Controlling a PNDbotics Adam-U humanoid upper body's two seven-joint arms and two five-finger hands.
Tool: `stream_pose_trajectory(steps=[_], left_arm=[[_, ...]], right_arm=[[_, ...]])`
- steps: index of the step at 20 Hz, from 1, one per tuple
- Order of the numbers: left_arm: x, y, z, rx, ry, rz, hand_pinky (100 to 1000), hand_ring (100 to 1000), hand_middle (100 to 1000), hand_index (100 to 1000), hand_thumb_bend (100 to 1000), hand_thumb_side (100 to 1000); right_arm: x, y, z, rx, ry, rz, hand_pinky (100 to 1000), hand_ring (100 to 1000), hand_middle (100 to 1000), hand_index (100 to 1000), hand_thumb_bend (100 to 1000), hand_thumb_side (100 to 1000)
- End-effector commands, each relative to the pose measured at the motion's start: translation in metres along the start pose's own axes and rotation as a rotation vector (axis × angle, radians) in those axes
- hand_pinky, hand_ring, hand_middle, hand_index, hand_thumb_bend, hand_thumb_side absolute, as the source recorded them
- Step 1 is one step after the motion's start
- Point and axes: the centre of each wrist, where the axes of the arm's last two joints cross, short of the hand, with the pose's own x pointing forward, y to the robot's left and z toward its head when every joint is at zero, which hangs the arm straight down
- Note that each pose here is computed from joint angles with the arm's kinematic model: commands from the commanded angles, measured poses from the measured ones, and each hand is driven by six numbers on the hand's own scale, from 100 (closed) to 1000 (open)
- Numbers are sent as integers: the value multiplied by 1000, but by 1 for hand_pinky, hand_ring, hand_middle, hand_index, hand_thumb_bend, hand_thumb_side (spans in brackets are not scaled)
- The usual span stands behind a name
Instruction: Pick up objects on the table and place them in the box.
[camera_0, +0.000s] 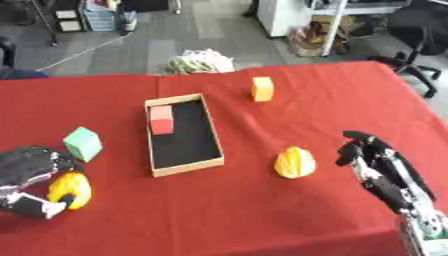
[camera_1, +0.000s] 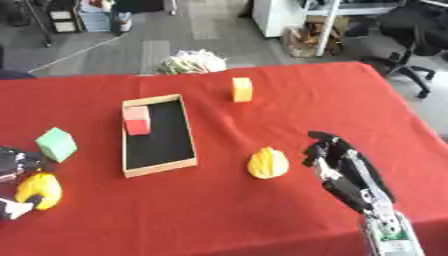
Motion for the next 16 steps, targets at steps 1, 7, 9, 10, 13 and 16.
stream_pose_trajectory(steps=[1,7,9,10,13,16], left_arm=[[-8,6,7,-13,15,-14,627,560,571,771,267,402],[-8,9,13,27,4,44,420,344,323,567,122,331],[-10,15,17,66,0,76,376,292,267,520,100,309],[-10,21,20,97,-2,90,361,276,250,506,100,299],[-11,50,28,216,-23,117,349,261,236,502,100,275],[-8,88,26,330,-71,117,350,262,236,504,100,267]], right_arm=[[4,-4,-2,6,-14,22,589,547,559,820,100,403],[4,-5,-2,4,-13,23,589,547,558,820,100,403],[4,-5,-2,4,-14,23,590,547,558,820,100,404],[4,-5,-2,3,-13,24,589,546,558,820,100,403],[4,-5,-2,2,-11,24,589,546,558,820,100,404],[4,-5,-2,9,-11,22,590,547,558,820,100,405]])
